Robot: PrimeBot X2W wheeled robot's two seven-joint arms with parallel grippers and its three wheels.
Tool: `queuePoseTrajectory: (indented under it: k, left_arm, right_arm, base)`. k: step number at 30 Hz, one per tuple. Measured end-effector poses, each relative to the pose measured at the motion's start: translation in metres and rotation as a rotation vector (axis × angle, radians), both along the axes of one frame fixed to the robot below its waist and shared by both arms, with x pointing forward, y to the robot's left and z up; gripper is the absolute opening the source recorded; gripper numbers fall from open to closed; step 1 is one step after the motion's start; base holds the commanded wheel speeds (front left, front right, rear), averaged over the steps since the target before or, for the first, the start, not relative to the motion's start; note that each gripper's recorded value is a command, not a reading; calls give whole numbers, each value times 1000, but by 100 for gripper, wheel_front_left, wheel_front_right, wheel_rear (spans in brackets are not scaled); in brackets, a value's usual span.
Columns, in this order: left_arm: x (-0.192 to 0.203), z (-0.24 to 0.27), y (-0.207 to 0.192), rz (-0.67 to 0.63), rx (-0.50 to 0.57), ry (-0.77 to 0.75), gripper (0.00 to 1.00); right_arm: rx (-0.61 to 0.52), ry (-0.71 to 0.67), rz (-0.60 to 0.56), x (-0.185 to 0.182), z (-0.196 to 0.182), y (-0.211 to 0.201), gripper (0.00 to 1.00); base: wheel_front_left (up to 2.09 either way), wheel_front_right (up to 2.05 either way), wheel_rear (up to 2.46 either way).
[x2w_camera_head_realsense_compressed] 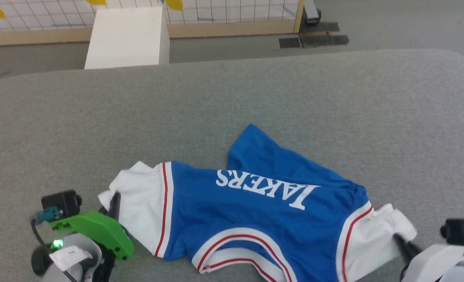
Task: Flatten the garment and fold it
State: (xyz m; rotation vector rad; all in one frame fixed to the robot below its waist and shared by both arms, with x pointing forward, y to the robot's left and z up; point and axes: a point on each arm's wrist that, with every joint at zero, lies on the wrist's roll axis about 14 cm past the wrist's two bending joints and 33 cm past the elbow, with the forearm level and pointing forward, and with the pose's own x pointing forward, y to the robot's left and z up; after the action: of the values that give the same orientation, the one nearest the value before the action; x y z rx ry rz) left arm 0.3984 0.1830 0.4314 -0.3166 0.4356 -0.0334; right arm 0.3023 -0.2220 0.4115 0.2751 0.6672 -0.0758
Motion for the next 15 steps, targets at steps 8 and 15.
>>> queuePoseTrajectory:
  k: [8,15]
  left_arm:
    - [31,89,-14,-127,-107,-183,0]
    - [97,189,-13,-156,-103,-380,0]
  right_arm:
    - [-198,-249,137,74,102,14,0]
    - [-387,-476,241,165,205,29,0]
  base:
    - [0,0,0]
    - [0,0,0]
